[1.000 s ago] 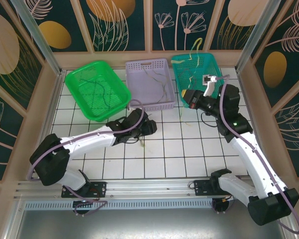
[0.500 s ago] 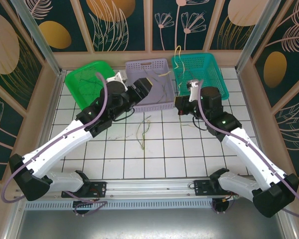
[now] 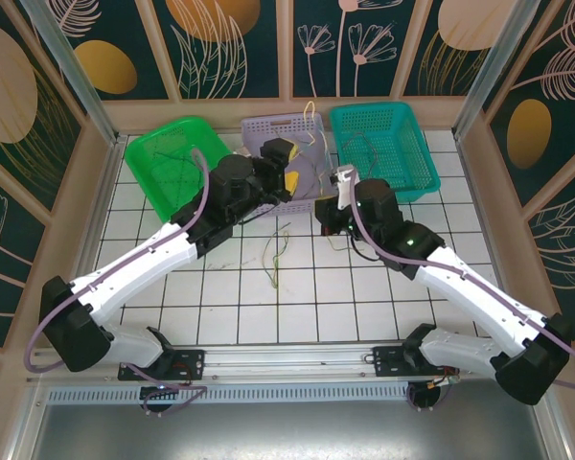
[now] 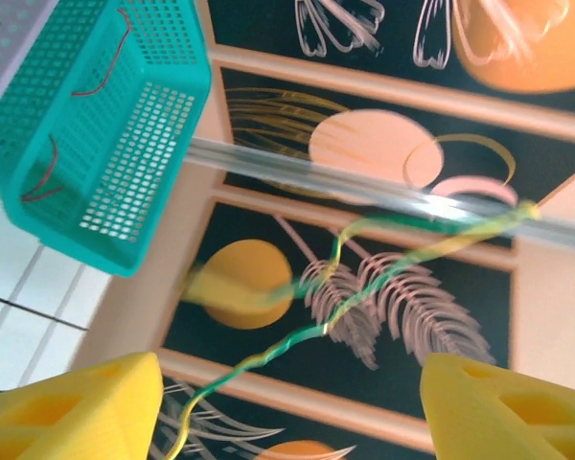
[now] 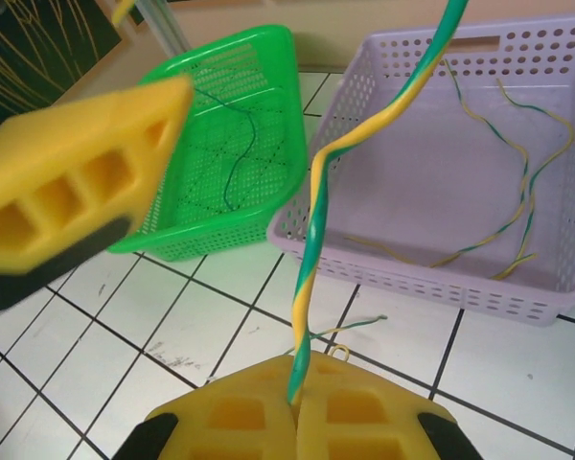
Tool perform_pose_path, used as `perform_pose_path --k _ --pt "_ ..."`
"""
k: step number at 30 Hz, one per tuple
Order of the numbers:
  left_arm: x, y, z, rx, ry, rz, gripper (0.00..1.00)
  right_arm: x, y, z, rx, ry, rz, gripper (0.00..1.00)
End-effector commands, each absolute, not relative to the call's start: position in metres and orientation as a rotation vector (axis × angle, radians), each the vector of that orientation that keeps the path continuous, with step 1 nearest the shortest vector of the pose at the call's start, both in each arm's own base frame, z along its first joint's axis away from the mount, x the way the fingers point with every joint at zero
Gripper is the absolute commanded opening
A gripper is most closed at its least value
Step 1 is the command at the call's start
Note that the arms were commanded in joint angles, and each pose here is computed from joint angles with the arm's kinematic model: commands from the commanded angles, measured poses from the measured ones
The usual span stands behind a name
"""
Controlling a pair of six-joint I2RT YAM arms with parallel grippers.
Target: Untangle the cables
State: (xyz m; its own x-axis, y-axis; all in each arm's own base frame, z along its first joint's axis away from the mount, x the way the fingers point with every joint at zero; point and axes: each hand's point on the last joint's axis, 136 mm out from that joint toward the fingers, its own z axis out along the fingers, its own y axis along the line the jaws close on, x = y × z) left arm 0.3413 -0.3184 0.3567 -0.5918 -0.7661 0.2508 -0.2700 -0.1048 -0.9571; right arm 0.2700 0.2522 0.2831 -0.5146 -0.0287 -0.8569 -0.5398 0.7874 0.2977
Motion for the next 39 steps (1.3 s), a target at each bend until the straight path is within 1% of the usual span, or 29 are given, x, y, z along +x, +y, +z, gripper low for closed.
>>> perform_pose_path --k 1,3,4,6,8,9,10,13,15,18,19,23,26,31,34,39 --pt "0.356 -0.309 0.35 -1.309 1.654 -1.824 0.67 0.271 0.259 0.306 -0.42 1.948 0.681 0.0" --pt "0.362 -0.303 0.342 -1.354 1.618 -1.823 0.61 0.265 0.264 0.306 -0.437 1.944 0.687 0.0" --pt "0.366 -0.299 0.339 -1.362 1.594 -1.824 0.56 0.263 0.266 0.305 -0.445 1.947 0.689 0.0" --pt "0.375 -0.292 0.334 -1.373 1.57 -1.822 0.37 0.258 0.269 0.303 -0.461 1.946 0.69 0.0" --pt "0.385 -0.282 0.33 -1.37 1.551 -1.795 0.13 0.254 0.268 0.301 -0.462 1.947 0.688 0.0" --pt "0.389 -0.276 0.326 -1.377 1.553 -1.779 0.04 0.253 0.266 0.302 -0.458 1.943 0.685 0.0" --pt "0.395 -0.266 0.323 -1.374 1.547 -1.755 0.0 0.252 0.263 0.302 -0.452 1.938 0.68 0.0" --pt "0.415 -0.217 0.317 -1.347 1.525 -1.613 0.0 0.247 0.255 0.307 -0.465 1.924 0.657 0.0" --pt "0.435 -0.172 0.325 -1.273 1.501 -1.514 0.0 0.243 0.25 0.304 -0.507 1.938 0.624 0.0" --pt "0.463 -0.115 0.354 -1.092 1.447 -1.399 0.0 0.236 0.245 0.289 -0.572 1.984 0.571 0.0" --pt "0.47 -0.104 0.366 -1.028 1.434 -1.383 0.0 0.234 0.244 0.283 -0.594 2.001 0.559 0.0" --pt "0.498 -0.075 0.407 -0.802 1.444 -1.262 0.0 0.23 0.24 0.263 -0.619 2.073 0.5 0.0" --pt "0.509 -0.05 0.425 -0.746 1.42 -1.129 0.0 0.227 0.235 0.254 -0.593 2.111 0.496 0.0" --pt "0.517 -0.017 0.46 -0.699 1.268 -1.134 0.0 0.215 0.235 0.239 -0.603 2.182 0.541 0.0" --pt "0.522 -0.011 0.487 -0.609 1.22 -1.111 0.0 0.206 0.237 0.232 -0.638 2.205 0.576 0.0" --pt "0.529 -0.008 0.514 -0.483 1.191 -1.027 0.0 0.186 0.246 0.228 -0.773 2.205 0.665 0.0"
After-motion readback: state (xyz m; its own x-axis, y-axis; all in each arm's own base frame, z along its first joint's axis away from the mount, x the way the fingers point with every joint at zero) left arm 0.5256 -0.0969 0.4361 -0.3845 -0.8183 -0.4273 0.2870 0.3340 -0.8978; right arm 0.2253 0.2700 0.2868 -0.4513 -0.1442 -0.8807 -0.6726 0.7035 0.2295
